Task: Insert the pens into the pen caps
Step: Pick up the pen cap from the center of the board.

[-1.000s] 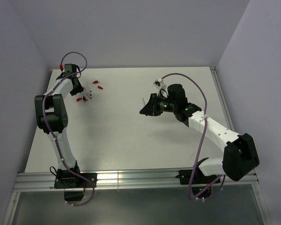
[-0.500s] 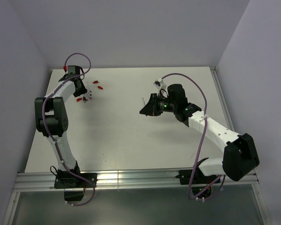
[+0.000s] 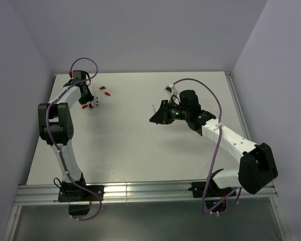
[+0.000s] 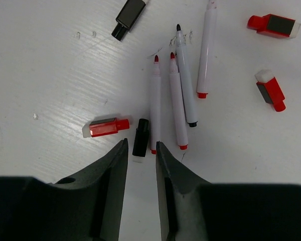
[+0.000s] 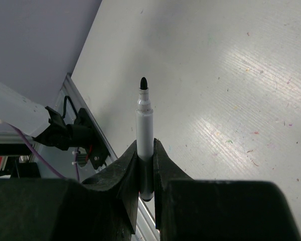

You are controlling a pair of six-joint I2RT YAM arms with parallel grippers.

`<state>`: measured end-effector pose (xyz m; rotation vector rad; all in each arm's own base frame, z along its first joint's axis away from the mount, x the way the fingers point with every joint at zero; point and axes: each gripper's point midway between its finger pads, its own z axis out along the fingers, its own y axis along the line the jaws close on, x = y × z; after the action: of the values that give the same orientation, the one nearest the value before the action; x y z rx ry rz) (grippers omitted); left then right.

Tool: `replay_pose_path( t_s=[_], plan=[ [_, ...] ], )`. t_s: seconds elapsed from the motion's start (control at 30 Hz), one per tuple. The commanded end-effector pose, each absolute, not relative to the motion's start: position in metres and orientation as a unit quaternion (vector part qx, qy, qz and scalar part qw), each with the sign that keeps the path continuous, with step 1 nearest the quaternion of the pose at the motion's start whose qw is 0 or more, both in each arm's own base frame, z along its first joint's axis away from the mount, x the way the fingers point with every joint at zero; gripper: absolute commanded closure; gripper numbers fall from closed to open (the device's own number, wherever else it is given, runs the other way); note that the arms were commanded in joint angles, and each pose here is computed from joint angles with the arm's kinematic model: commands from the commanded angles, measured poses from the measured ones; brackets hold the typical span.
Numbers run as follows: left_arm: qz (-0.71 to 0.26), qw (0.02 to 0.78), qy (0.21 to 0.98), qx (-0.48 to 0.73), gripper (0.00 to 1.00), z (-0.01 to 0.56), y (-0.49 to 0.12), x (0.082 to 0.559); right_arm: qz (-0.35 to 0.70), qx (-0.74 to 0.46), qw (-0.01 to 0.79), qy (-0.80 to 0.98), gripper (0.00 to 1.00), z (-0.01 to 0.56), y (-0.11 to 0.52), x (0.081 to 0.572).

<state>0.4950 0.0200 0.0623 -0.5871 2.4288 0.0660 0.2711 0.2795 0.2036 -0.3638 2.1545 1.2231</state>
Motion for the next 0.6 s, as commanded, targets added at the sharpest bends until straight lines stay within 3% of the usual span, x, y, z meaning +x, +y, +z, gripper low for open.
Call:
replay_pose_path(
  t_s=[0.0,0.57],
  plan=[
    [0.018,0.310,0.926,-0.214,0.67,0.062,0.017,0.501,0.470,-0.149,0.342,0.800,1.00,0.221,0.280,0.275],
    [0.020,0.296,0.931,-0.213,0.67,0.049,0.017,0.503,0.466,-0.145,0.340,0.804,1.00,0.217,0.279,0.277]
  ],
)
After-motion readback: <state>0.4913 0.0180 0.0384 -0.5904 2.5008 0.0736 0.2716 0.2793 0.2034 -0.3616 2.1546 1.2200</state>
